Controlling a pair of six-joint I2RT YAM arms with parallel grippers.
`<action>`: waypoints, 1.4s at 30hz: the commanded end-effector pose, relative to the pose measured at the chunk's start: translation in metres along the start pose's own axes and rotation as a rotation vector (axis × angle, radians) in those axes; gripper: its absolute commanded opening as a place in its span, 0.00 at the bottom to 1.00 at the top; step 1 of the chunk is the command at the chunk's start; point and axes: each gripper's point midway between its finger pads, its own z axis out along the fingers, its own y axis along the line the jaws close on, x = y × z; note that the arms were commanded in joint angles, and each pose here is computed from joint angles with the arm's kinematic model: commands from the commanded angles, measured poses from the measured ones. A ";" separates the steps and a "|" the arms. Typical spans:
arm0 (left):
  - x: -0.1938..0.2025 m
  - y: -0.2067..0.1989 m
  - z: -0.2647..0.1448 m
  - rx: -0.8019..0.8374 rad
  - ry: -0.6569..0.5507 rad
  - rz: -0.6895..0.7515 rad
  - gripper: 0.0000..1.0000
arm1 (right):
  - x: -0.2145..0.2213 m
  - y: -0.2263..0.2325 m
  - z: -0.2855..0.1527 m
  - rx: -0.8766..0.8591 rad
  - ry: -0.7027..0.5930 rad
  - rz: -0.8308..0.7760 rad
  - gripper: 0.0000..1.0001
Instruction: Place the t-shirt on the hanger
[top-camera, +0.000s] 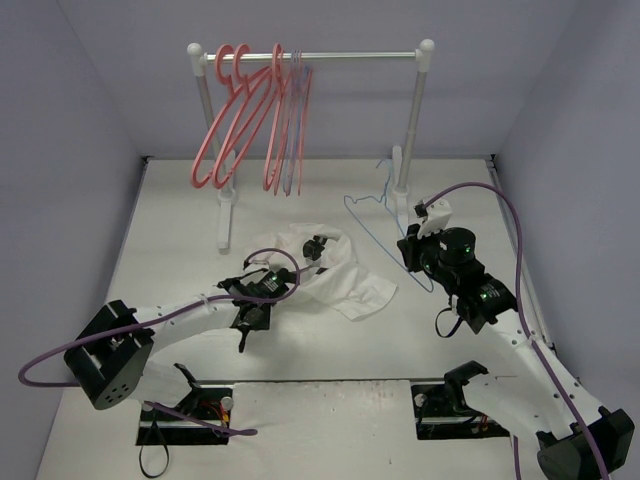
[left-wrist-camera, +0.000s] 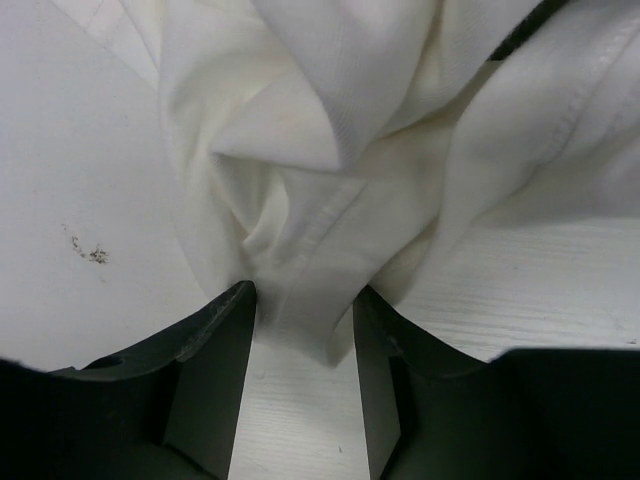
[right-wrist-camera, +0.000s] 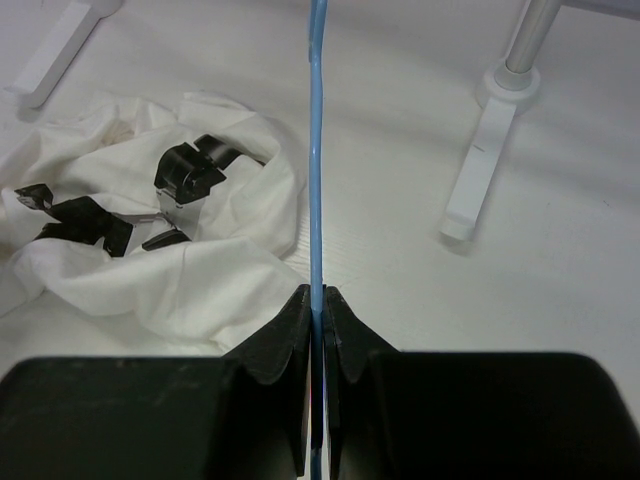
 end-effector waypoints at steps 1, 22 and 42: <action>-0.030 -0.006 -0.012 0.012 -0.099 -0.023 0.37 | -0.027 0.006 0.000 -0.026 -0.091 0.006 0.04; -0.124 0.035 -0.129 0.013 -0.403 0.137 0.00 | -0.076 0.091 -0.061 -0.527 -0.182 -0.184 0.00; -0.189 0.059 -0.152 0.049 -0.408 0.172 0.00 | -0.074 0.134 -0.103 -0.834 -0.163 -0.224 0.00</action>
